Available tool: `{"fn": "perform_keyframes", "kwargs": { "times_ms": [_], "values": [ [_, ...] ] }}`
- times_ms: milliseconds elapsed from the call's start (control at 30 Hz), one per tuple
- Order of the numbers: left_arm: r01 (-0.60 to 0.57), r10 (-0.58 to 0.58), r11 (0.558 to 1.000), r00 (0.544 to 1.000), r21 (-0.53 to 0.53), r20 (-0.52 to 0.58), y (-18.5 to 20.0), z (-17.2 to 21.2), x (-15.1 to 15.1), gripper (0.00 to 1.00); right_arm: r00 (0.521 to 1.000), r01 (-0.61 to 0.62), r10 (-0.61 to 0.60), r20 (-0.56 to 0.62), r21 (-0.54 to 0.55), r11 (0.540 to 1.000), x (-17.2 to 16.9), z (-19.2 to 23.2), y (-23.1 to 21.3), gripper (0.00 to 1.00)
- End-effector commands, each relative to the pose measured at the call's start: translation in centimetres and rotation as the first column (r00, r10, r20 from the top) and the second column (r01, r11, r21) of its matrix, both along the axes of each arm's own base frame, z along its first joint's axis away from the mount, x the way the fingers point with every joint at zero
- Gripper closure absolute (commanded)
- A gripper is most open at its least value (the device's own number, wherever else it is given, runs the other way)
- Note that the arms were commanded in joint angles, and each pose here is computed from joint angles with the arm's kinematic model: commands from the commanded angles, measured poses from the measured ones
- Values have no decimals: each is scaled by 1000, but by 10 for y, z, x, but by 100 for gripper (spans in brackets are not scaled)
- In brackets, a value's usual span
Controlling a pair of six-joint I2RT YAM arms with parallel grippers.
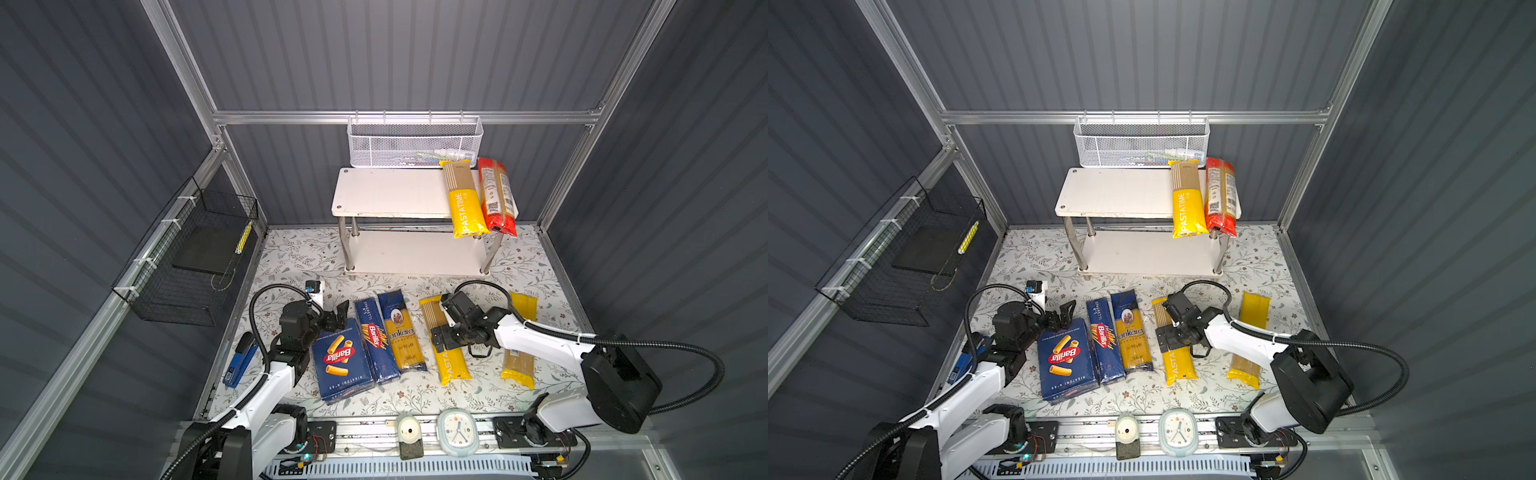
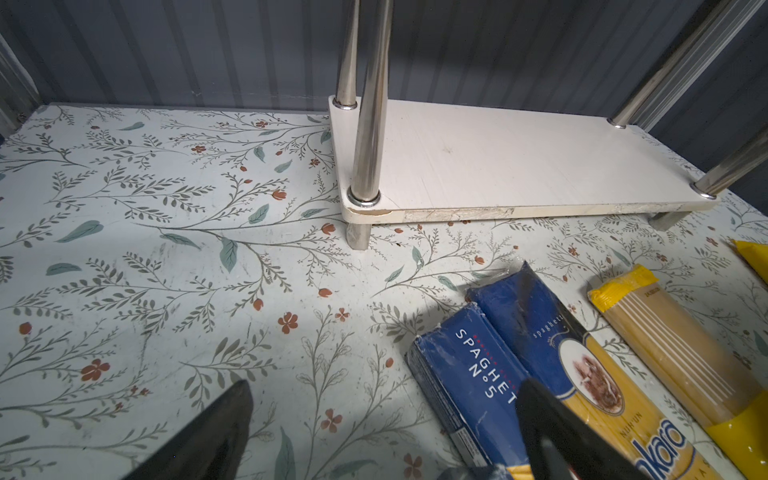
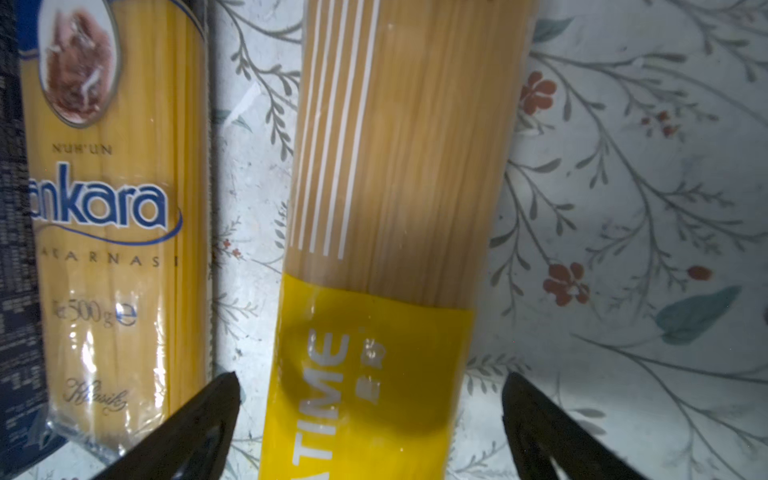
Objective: Place and organize the pasta boxes and bags onto the shelf
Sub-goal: 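Lower the right gripper and close it on the bag's yellow end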
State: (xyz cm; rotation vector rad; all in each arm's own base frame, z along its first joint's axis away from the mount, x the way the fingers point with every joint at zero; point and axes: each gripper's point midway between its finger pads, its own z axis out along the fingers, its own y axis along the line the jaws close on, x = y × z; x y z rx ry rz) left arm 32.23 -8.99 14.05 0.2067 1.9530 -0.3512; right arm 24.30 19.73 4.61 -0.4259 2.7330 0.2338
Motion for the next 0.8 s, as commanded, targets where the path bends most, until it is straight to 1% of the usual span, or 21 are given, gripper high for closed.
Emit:
{"fn": "perform_keyframes", "kwargs": {
  "times_ms": [0,233,333,467,633,767],
  "values": [
    [7,-7,1000,1000,-12,27,-2,9,1,1,1000,12,-13,-26,-60,998,-10,-9,-10,1],
    [18,-18,1000,1000,-10,17,-4,8,3,1,999,18,-19,-41,-19,1000,-13,-20,0,1],
    [17,-16,1000,1000,-11,24,-3,9,2,1,999,24,-24,-26,-16,1000,-7,-23,3,1],
    [13,-12,1000,1000,-12,27,-2,9,1,0,999,27,-29,-42,-31,999,-4,-28,6,1],
    [11,-10,1000,1000,-11,26,-2,9,2,1,999,36,-36,-38,-11,999,-4,-30,7,1],
    [12,-12,1000,1000,-12,25,-2,9,1,0,998,43,-44,-54,-24,999,-6,-37,5,4]
  ]
}}
